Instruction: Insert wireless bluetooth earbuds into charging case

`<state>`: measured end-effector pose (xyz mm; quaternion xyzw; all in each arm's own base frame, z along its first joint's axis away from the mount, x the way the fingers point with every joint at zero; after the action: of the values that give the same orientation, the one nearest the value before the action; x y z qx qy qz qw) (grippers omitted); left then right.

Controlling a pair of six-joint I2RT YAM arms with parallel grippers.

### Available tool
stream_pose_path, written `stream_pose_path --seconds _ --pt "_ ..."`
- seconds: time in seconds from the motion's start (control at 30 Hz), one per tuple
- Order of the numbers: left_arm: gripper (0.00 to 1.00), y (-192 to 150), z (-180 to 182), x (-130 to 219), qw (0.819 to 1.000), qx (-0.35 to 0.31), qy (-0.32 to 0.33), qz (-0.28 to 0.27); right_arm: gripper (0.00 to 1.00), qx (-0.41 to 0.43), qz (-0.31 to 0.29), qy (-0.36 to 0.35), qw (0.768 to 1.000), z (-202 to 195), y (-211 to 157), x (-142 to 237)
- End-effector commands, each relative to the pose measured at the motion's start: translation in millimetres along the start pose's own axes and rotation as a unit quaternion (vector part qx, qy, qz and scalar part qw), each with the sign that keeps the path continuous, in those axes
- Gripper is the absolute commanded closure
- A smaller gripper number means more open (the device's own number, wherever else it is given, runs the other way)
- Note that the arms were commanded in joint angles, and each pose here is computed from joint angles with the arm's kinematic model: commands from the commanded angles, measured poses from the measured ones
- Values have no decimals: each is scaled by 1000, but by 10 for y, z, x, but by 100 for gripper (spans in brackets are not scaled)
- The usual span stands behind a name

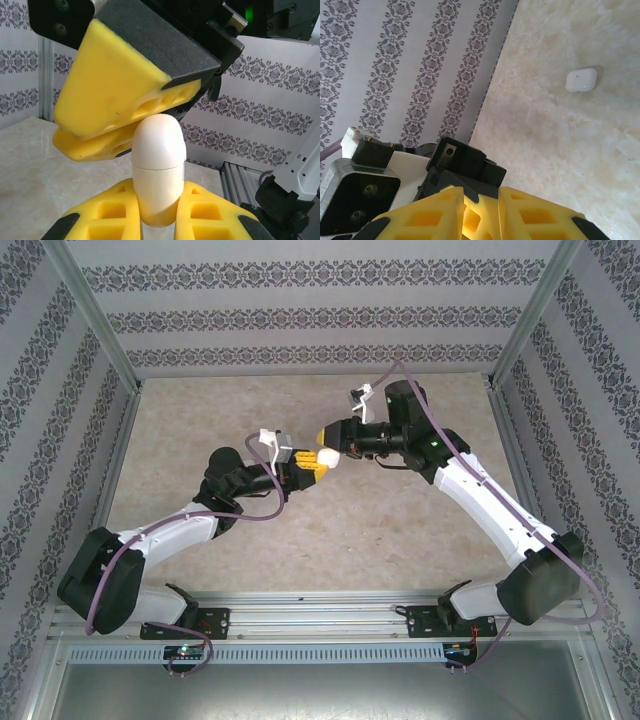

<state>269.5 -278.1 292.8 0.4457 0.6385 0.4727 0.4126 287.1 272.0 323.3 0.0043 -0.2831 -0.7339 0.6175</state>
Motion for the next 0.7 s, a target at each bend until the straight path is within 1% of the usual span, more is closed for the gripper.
stream_pose_path --seconds 0.0,0.13,0.17,0.23,0.33,0.47,0.57,0.67 --pt "100 158 68 -22 999 10 22 -32 75 15 36 27 999 131 -248 84" --pt "100 173 81 -31 999 17 23 -33 73 24 26 -22 999 -31 -280 122" --pt "100 179 87 -31 999 17 25 -33 70 28 19 -31 999 -48 -276 138" --pt "100 154 102 -32 999 21 28 -31 67 42 -1 -43 998 -38 -237 196" --pt "100 80 154 -13 998 31 43 -26 63 73 -48 -63 994 22 -127 344" --pt "100 -129 303 11 993 82 79 0 60 93 -107 -86 986 49 -7 545" --pt "100 -330 453 44 987 109 114 17 57 102 -131 -113 980 -17 -37 687" --pt "100 -551 663 99 976 140 160 36 54 111 -153 -157 969 -181 -114 831"
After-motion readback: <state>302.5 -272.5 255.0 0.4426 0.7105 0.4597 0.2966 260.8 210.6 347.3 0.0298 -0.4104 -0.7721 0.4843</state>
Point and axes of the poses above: each hand's point on the last joint's axis, 136 mm out from that joint toward the fingers, its own x axis back along the fingers, its own z axis along the line the jaws close on, y = z × x, the point moved 2 cm from there along x, back along the fingers, and after that the axes turned 1 degree about x, right-handed, at the moved point
